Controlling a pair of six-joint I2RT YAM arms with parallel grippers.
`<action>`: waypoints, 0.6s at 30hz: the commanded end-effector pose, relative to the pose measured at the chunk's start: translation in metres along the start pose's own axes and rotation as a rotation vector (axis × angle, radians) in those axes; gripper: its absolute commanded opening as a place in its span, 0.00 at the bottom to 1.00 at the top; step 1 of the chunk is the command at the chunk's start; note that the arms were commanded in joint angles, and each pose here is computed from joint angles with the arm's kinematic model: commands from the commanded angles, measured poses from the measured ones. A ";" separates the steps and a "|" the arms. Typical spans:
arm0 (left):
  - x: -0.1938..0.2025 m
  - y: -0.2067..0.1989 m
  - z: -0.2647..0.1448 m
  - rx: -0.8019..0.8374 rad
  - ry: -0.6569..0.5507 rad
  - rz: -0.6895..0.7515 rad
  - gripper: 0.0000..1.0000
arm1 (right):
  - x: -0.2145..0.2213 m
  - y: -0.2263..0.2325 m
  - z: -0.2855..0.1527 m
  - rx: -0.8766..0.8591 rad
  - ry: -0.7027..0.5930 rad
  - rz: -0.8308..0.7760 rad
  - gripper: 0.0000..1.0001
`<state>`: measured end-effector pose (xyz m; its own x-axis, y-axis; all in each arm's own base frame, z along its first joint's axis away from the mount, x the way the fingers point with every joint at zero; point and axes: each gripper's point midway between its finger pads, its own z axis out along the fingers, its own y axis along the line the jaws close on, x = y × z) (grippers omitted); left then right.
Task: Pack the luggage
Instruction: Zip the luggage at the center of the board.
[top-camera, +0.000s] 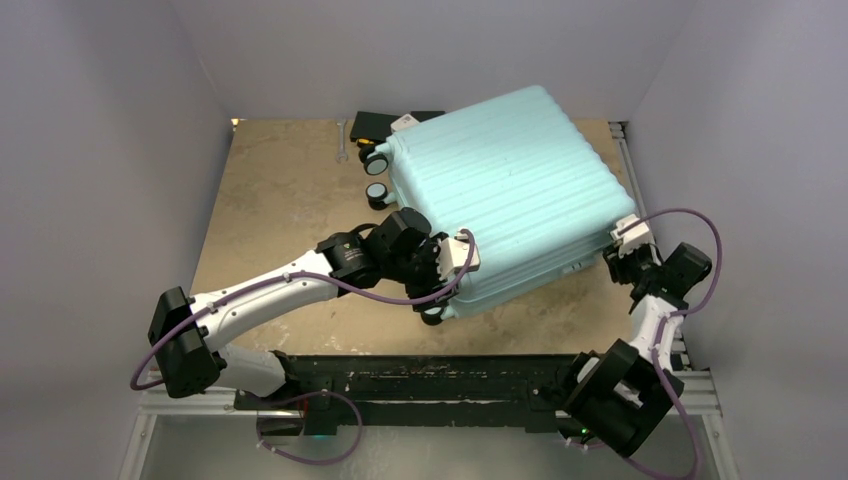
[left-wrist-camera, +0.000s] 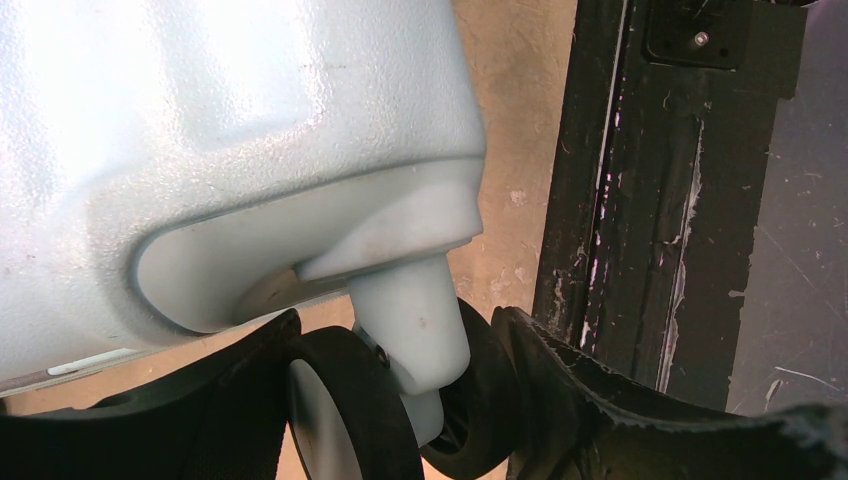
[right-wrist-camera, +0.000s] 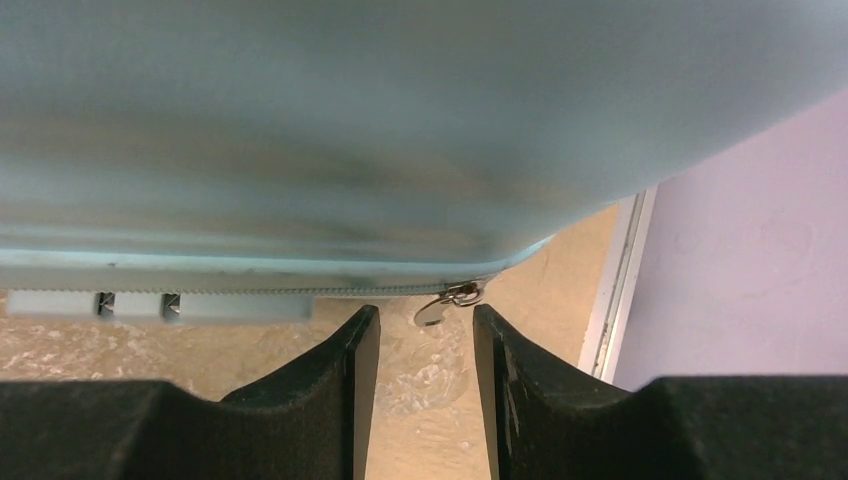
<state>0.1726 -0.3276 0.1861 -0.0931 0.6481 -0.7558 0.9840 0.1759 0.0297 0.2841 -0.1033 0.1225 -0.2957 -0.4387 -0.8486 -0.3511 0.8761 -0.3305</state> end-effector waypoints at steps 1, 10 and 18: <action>-0.037 0.003 -0.019 -0.010 -0.109 0.035 0.00 | -0.011 -0.012 0.006 0.045 -0.086 -0.075 0.43; -0.034 0.003 -0.021 -0.014 -0.098 0.041 0.00 | -0.025 -0.016 0.008 0.102 -0.195 -0.129 0.38; -0.036 0.001 -0.031 -0.016 -0.099 0.059 0.00 | -0.019 -0.008 0.015 0.048 -0.209 -0.140 0.00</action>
<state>0.1726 -0.3265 0.1870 -0.0912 0.6520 -0.7527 0.9841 0.1745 0.0320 0.2957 -0.1044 0.1135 -0.1658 -0.4684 -0.8678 -0.3157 0.8589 -0.4033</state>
